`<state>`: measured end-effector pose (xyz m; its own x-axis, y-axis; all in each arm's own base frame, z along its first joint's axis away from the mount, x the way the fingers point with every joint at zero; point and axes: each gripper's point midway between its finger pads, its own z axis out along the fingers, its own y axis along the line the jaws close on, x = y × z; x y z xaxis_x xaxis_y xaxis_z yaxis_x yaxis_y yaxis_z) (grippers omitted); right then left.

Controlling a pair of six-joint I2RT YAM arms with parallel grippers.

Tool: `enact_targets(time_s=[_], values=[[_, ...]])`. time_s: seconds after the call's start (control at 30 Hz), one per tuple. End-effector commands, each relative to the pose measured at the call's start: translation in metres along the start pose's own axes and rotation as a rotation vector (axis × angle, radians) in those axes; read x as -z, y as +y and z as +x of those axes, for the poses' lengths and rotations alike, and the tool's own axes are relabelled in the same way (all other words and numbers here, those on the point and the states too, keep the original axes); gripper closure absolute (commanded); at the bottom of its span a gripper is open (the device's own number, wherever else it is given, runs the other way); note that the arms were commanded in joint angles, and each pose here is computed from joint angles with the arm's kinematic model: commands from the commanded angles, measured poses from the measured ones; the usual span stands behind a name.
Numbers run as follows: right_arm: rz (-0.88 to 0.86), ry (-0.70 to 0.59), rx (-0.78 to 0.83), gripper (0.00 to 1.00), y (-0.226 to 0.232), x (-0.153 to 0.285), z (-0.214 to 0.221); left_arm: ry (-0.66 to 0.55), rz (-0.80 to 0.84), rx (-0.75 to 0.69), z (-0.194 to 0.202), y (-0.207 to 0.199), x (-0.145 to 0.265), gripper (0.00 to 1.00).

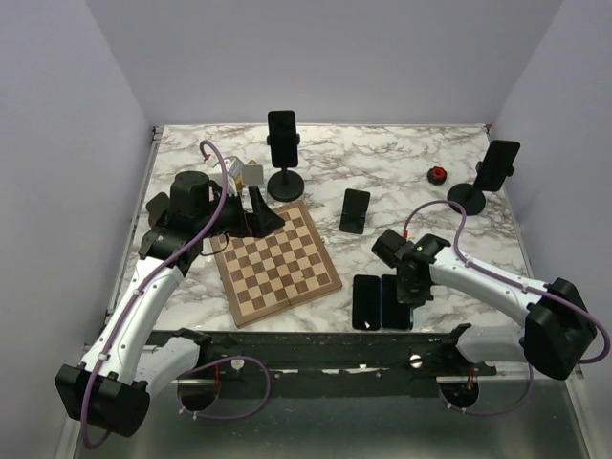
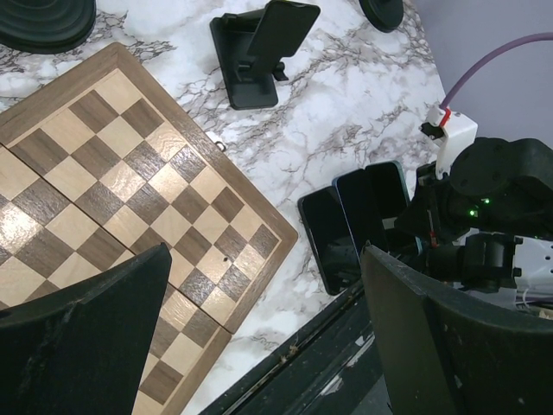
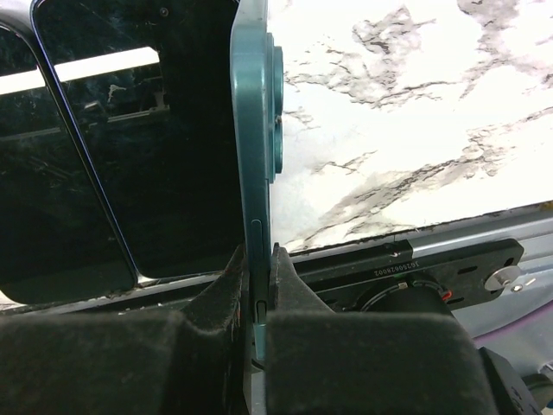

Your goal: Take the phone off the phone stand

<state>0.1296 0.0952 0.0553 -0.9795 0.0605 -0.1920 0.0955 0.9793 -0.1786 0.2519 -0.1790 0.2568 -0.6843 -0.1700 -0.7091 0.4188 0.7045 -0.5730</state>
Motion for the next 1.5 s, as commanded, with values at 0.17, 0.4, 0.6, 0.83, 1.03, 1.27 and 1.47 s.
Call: enact_targets(time_s=[0.17,0.4,0.6,0.83,1.03,1.27,1.47], values=[[-0.066,-0.037,-0.059,0.78,0.012,0.0,-0.007,-0.014,0.03,-0.022,-0.001,-0.004,0.002,0.01],[0.036,-0.037,-0.106,0.67,-0.002,-0.001,-0.008,-0.01,0.032,-0.021,0.0,-0.004,0.001,0.01],[0.076,-0.048,-0.145,0.59,-0.013,0.005,-0.007,-0.006,0.038,-0.019,0.0,-0.004,0.001,0.01],[0.1,-0.051,-0.165,0.5,-0.019,0.007,-0.007,0.001,0.049,-0.013,0.002,-0.005,-0.001,0.01],[0.13,-0.044,-0.17,0.46,-0.022,0.005,-0.007,0.0,0.049,-0.013,0.002,-0.005,-0.001,0.01],[0.121,-0.035,-0.178,0.41,-0.019,0.001,-0.009,0.006,0.054,-0.009,0.003,-0.005,-0.002,0.01],[0.116,-0.029,-0.17,0.4,-0.017,-0.005,-0.012,0.013,0.062,-0.005,0.004,-0.006,-0.003,0.01]])
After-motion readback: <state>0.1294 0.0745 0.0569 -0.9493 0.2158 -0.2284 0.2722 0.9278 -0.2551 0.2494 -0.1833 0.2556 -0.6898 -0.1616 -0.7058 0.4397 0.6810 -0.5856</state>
